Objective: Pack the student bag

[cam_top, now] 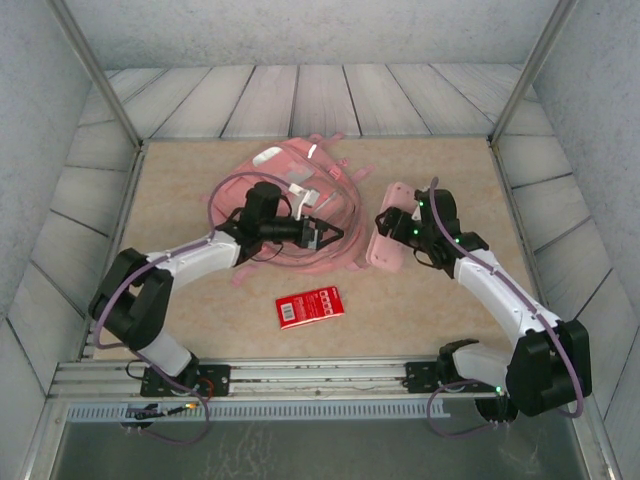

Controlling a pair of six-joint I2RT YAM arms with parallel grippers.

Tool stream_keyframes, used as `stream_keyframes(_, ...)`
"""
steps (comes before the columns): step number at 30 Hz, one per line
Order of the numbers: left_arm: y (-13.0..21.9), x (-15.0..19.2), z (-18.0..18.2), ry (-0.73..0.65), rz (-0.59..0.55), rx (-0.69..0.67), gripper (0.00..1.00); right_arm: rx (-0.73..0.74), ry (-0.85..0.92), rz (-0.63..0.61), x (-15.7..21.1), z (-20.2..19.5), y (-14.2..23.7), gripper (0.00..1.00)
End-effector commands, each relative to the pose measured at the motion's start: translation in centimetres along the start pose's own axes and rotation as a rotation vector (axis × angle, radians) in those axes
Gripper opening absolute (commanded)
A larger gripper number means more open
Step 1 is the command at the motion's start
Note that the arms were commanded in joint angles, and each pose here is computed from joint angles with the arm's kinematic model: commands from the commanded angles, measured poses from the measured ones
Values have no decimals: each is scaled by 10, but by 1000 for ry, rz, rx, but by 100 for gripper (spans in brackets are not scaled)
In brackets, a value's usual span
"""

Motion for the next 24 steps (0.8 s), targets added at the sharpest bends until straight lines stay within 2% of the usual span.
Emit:
stream_keyframes(1,-8,-21,-25,-46,-46,77,87,-152,43,-93,-22,29,8,81)
stream_keyframes(10,-13,-28,-29,-24,-56,12,88,-239,82,-168,-35,50,18,81)
stream_keyframes(21,-28,-28,-43,-24,-26,104,84,-279,84,-205,-39,59,20,82)
stream_keyframes(24,-34,-23,-43,-40,9,78,82,-285,81,-205,-41,61,21,82)
Point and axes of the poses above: each hand's point on the last joint's axis, 136 mm out from that joint toward the fingers, its own y axis back along the fingers, its own z axis along the line the jaws close on, x = y × z, the point moved 8 cm from there along y, back along the fingers
